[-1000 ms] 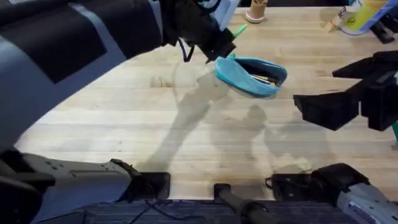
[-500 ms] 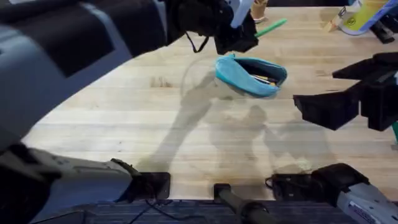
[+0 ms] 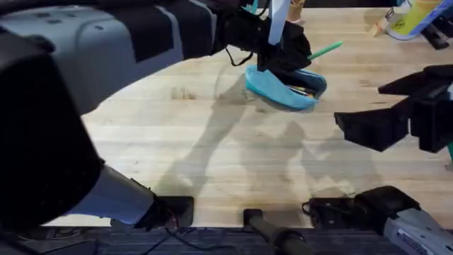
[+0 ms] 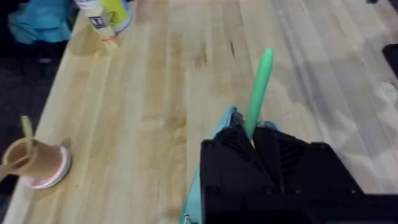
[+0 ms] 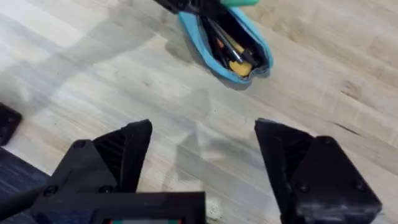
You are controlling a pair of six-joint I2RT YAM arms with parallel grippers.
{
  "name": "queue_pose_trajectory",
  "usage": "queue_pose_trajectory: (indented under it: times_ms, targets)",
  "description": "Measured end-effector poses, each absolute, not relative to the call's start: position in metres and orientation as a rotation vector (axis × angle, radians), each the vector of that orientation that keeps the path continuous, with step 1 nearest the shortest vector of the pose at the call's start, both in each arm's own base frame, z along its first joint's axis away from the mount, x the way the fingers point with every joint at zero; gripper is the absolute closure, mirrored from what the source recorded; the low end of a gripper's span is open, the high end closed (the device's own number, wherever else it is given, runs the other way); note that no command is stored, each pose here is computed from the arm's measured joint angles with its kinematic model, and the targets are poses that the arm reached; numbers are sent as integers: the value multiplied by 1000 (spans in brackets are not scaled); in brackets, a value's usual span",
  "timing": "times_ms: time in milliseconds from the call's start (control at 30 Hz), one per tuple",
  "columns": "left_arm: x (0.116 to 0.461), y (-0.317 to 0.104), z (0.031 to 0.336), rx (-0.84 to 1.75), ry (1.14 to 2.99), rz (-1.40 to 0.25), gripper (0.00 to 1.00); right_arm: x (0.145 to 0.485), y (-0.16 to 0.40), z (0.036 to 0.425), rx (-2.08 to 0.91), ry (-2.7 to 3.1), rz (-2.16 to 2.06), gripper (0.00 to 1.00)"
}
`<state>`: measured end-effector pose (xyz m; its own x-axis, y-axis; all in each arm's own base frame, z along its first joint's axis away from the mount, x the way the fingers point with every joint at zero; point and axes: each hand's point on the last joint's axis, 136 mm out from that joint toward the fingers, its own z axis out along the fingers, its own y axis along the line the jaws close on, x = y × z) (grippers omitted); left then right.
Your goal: Unzip the bag, pick up the pens from the table one at a time and place them inside, then zip the bag closed.
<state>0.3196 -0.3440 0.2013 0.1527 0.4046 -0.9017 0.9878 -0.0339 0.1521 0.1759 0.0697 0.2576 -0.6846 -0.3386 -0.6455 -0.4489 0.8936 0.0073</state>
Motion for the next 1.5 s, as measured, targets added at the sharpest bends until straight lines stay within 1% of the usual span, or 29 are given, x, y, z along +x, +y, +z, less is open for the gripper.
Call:
queue_pose_trajectory:
  times_ms: [267, 433, 667, 867, 1000, 1300, 1333, 1433, 1467, 1500]
  targets:
    - [321, -348, 165, 1599, 1449, -934, 959, 177, 70, 259, -561, 2379, 215, 4]
    - [321, -347, 158, 1602, 1476, -935, 959, 177, 70, 259, -560, 2379, 215, 3]
    - [331, -337, 139, 1604, 1599, -823, 959, 177, 70, 259, -557, 2380, 215, 5]
    - [330, -321, 118, 1679, 1675, -709, 959, 178, 70, 259, -557, 2379, 215, 3]
    - [331, -318, 112, 1716, 1669, -654, 959, 179, 70, 261, -556, 2368, 215, 3]
    - [337, -321, 107, 1733, 1647, -614, 958, 187, 72, 267, -549, 2328, 210, 5]
    - [337, -321, 107, 1734, 1644, -612, 924, 187, 72, 267, -549, 2328, 210, 4]
    - [338, -320, 106, 1736, 1642, -600, 741, 187, 72, 267, -549, 2328, 209, 4]
    - [339, -320, 106, 1737, 1642, -599, 666, 187, 72, 267, -549, 2328, 209, 5]
    - [339, -320, 106, 1740, 1640, -595, 531, 187, 72, 267, -548, 2328, 209, 5]
